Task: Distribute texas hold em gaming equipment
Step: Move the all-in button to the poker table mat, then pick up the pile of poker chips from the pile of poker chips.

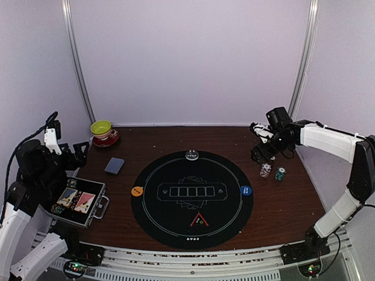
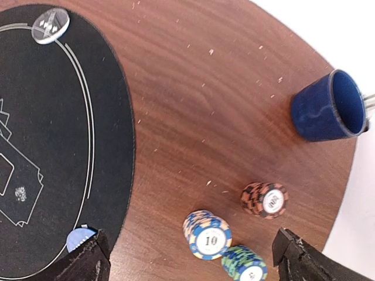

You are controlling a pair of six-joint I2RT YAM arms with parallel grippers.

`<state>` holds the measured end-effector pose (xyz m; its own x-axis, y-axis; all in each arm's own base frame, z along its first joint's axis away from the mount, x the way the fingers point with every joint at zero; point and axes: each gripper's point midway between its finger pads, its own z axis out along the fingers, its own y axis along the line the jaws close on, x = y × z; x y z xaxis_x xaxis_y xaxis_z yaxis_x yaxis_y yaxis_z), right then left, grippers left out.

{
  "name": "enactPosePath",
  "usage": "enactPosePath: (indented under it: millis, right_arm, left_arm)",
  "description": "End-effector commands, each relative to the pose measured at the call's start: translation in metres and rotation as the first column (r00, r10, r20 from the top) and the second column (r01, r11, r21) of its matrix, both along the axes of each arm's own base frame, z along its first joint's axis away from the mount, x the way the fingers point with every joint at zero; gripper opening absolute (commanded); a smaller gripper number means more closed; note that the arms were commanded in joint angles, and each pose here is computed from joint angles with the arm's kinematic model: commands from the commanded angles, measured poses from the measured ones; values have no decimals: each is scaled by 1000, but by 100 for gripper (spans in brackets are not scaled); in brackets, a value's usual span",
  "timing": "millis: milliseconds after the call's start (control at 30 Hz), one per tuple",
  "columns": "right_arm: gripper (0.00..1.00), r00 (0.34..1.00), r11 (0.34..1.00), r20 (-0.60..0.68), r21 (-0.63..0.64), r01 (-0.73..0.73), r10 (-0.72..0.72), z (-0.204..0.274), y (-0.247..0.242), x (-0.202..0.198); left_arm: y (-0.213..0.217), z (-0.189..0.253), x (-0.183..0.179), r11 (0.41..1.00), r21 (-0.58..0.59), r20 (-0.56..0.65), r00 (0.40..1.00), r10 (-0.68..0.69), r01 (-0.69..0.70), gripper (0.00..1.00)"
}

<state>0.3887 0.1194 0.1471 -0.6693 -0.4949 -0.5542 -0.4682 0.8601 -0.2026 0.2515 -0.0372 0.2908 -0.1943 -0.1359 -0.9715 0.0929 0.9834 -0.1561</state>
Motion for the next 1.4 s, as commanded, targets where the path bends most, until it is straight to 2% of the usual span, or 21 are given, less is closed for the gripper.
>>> enactPosePath:
  millis: [0,167,433,933,1367]
  right_arm:
    - [98,999,999,10,7,41,-41,-8,-9,2]
    - [94,997,997,-26,22,79,-79,-21,-22,5]
    - [89,998,996,-42,65,57,-54,-30,-25,7]
    - [80,989,996,-118,-2,85,-85,-69,-34,10]
    - [72,974,993,-199,26,112,-104,-79,-47,3]
  left_arm:
    - [-3,7,0,1000,7,41,999,-24,23,98]
    - [-5,9,-1,999,4,51,998,-36,36,98]
    - [-5,13,-3,999,-1,67,997,-44,44,98]
    - [-4,16,-5,999,-3,80,996,-43,44,98]
    - [-4,16,-5,999,-2,82,996,-41,41,98]
